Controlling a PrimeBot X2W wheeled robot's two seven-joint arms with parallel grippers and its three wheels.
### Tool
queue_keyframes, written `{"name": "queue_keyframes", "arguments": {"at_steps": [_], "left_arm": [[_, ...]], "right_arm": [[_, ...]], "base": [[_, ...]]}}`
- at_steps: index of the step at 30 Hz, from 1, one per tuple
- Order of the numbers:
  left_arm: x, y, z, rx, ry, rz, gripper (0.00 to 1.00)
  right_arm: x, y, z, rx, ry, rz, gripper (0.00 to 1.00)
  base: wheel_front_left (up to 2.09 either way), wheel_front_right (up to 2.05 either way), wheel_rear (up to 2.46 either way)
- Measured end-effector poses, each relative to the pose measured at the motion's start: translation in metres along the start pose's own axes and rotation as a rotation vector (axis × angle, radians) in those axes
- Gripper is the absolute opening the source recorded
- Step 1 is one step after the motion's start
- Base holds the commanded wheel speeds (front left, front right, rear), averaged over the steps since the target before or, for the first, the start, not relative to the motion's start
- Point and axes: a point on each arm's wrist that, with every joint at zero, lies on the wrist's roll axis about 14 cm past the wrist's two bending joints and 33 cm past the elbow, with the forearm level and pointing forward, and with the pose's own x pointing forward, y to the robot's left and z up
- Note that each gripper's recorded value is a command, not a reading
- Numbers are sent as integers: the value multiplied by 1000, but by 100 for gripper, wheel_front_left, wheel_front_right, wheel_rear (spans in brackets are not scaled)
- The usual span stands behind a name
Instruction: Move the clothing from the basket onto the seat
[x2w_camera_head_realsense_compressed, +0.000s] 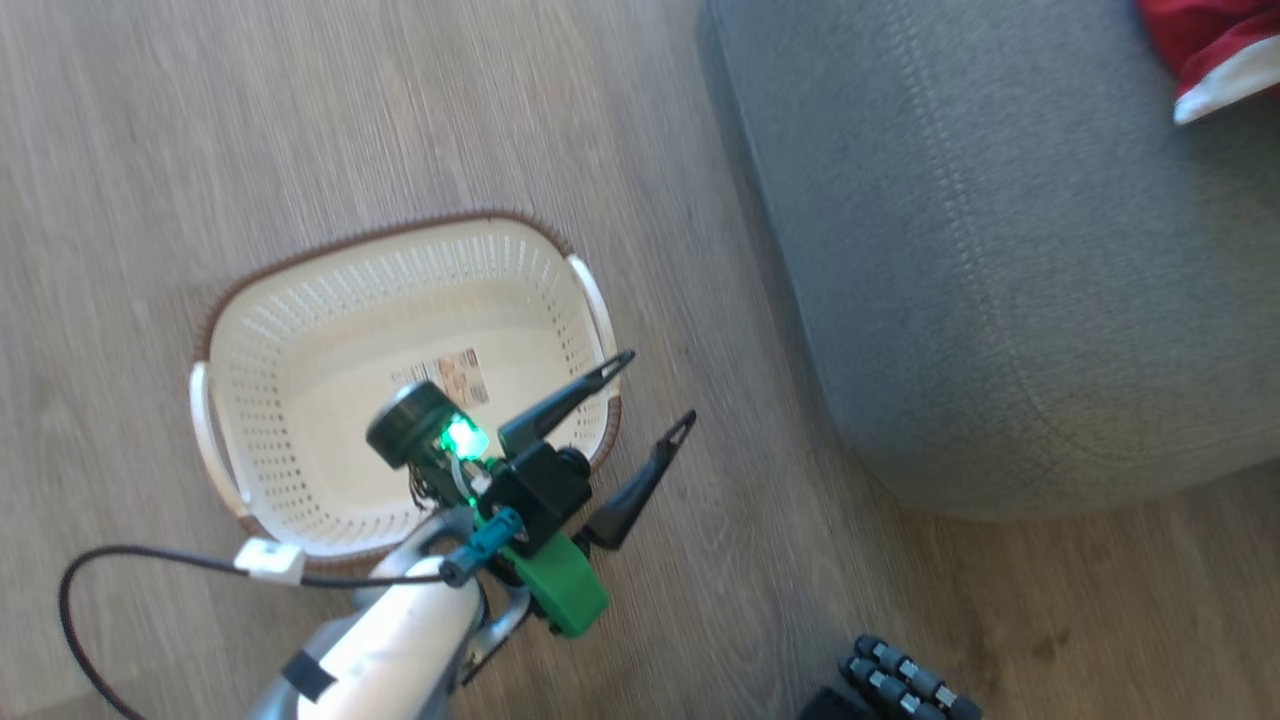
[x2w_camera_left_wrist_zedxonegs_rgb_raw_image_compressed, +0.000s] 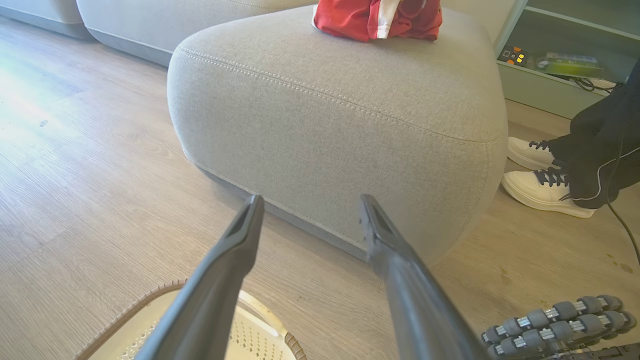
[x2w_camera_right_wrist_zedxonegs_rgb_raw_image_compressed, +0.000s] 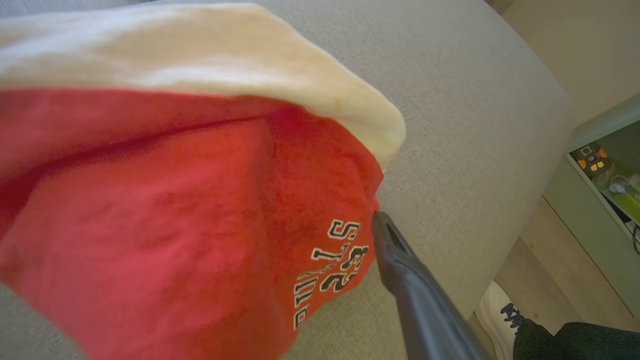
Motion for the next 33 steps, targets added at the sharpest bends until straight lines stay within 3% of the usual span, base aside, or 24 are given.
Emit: {"name": "queue_keyframes", "arguments": {"at_steps": [12, 27, 33], "left_arm": [[-9, -45, 49, 45, -66, -3, 100], [-31, -66, 83, 105, -117, 58, 100], [-36, -67, 85, 108, -121, 76, 100]], "right_arm": [[-50, -28, 2, -16, 103, 67, 100], [-100, -34, 66, 24, -250, 157, 100], [-113, -21, 86, 25, -397, 194, 100]], "base": [[0, 0, 0], [0, 0, 0], [0, 0, 0]]}}
